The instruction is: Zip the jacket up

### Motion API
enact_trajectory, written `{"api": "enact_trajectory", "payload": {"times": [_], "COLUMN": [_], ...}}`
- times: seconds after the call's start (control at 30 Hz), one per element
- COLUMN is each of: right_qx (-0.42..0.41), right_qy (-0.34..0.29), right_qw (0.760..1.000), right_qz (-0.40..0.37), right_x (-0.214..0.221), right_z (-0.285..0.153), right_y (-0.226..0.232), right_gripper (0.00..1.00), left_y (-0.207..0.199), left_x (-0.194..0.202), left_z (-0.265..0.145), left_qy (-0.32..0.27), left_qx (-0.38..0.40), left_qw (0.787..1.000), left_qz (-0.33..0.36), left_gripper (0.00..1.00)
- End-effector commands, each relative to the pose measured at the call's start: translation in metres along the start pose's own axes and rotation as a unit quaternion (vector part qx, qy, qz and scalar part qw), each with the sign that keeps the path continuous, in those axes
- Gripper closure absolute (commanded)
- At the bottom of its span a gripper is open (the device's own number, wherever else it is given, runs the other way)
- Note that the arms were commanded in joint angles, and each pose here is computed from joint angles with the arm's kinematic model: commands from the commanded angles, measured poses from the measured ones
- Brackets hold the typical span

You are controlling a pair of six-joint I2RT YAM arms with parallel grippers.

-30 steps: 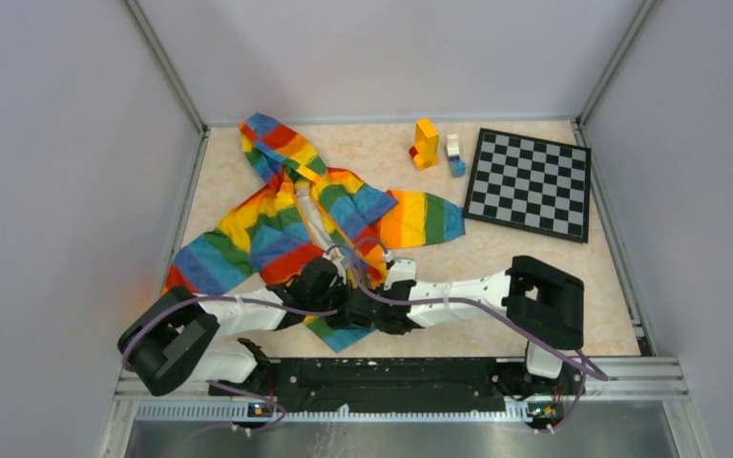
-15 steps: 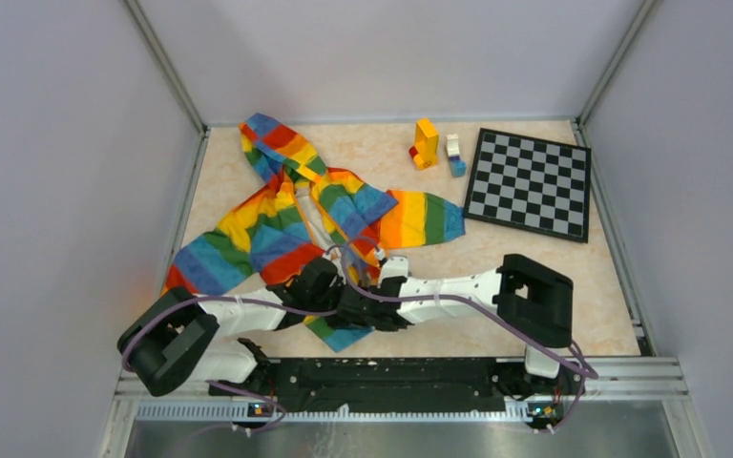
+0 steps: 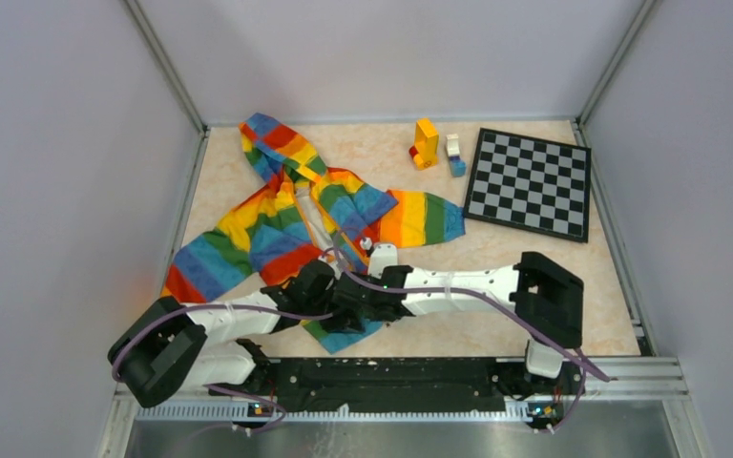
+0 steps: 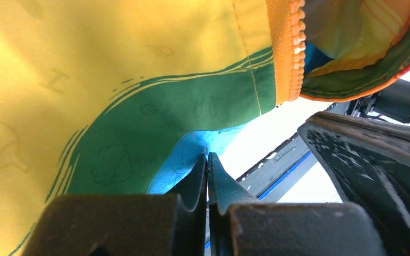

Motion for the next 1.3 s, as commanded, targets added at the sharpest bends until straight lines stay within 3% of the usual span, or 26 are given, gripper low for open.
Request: {"api": "enact_trajectory", "payload": {"times": [0.0,0.1,0.23,0.4,0.47,0.57,0.77,0.97,1.27], "right_qx": [-0.082,-0.101,-0.127,-0.163,-0.187,-0.237,-0.263,-0.329,-0.383], "right_qy": [0.007,0.035,0.056,0.063,0.071,0.071,0.041,0.030,0.063], "right_qw": [0.997,0.993,0.986,0.979,0.976,0.967,0.962,0.940,0.914], "right_qz": [-0.016,-0.059,-0.092,-0.110,-0.089,-0.052,-0.057,-0.086,-0.117], "right_x": [-0.022,-0.017,0.003,0.015,0.014,0.008,-0.017,-0.040,-0.039], "right_z": [-0.021,-0.025,-0.022,-0.013,-0.013,-0.016,-0.018,-0.013,0.007], "right_y": [0.009,0.001,-0.017,-0.027,-0.028,-0.029,-0.044,-0.068,-0.080], "right_gripper": [1.00,1.00,0.70,0.55,0.54,0.54,0.54,0.56,0.58], "left_y": [0.007,0.005,0.004,0.002,-0.001,-0.009,-0.024,-0.043,-0.040], "left_x": [0.008,0.007,0.007,0.006,0.005,0.002,-0.006,-0.016,-0.025], "left_z": [-0.001,0.000,-0.001,-0.005,-0.007,-0.011,-0.022,-0.033,-0.028], "left_qy": [0.014,0.018,0.017,0.013,0.013,0.010,-0.010,-0.032,-0.042], "left_qx": [-0.005,-0.002,0.000,-0.001,0.004,0.022,0.043,0.068,0.051], "left_qw": [1.000,1.000,1.000,1.000,0.999,0.999,0.997,0.995,0.997], "left_qz": [0.011,0.014,0.015,0.025,0.030,0.038,0.055,0.059,0.031], "left_gripper": [1.00,1.00,1.00,1.00,0.99,0.89,0.68,0.49,0.42]}}
Point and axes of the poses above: each gripper's point midway between its finger pads, its own z axis out along the fingers, its own y axis along the line the jaws close on, x = y × z, the point moved 7 cm from there along -z, back along the fingers, and after that the axes turned 5 degrees about z, right-handed, at the moved point
